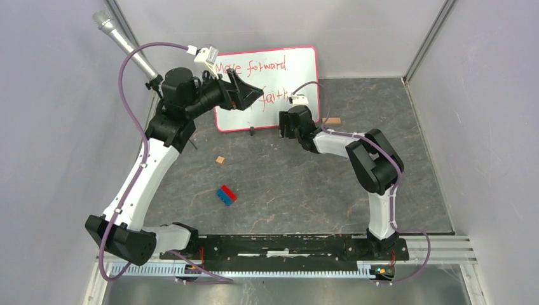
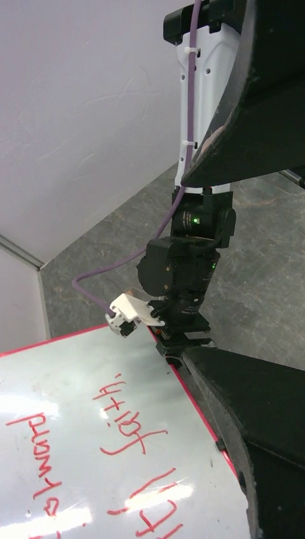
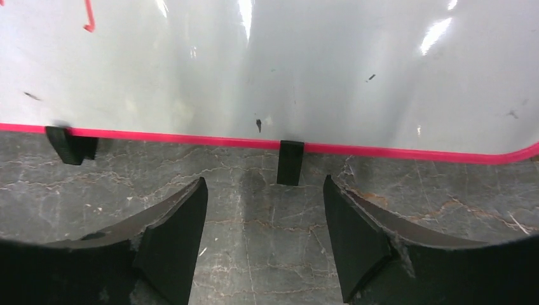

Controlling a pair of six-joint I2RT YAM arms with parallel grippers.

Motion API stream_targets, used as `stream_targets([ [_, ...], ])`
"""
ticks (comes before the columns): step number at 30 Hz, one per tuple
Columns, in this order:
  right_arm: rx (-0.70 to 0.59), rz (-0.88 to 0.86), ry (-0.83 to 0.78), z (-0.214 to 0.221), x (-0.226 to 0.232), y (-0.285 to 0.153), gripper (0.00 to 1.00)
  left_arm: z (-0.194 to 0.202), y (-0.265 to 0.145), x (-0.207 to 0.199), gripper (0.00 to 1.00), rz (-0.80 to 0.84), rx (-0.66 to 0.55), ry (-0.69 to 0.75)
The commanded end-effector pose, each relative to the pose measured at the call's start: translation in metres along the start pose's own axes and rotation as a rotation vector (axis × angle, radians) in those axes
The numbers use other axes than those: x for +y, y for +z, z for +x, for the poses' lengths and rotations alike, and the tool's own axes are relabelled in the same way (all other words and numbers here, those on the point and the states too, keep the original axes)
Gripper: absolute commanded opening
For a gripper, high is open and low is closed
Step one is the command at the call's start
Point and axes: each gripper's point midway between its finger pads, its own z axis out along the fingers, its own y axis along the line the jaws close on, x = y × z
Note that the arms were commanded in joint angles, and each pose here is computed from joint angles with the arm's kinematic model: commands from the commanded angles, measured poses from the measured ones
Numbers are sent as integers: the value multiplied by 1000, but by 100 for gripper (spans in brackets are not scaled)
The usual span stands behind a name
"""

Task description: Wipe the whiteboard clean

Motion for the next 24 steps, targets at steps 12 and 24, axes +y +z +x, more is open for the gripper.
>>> stream_targets([
  [12, 38, 64, -130, -1, -8, 23, 52, 18, -12, 31, 100, -147, -6, 139],
  [24, 41, 83, -152, 2, -11, 30, 36, 25, -8, 29, 100, -121, 9, 97],
])
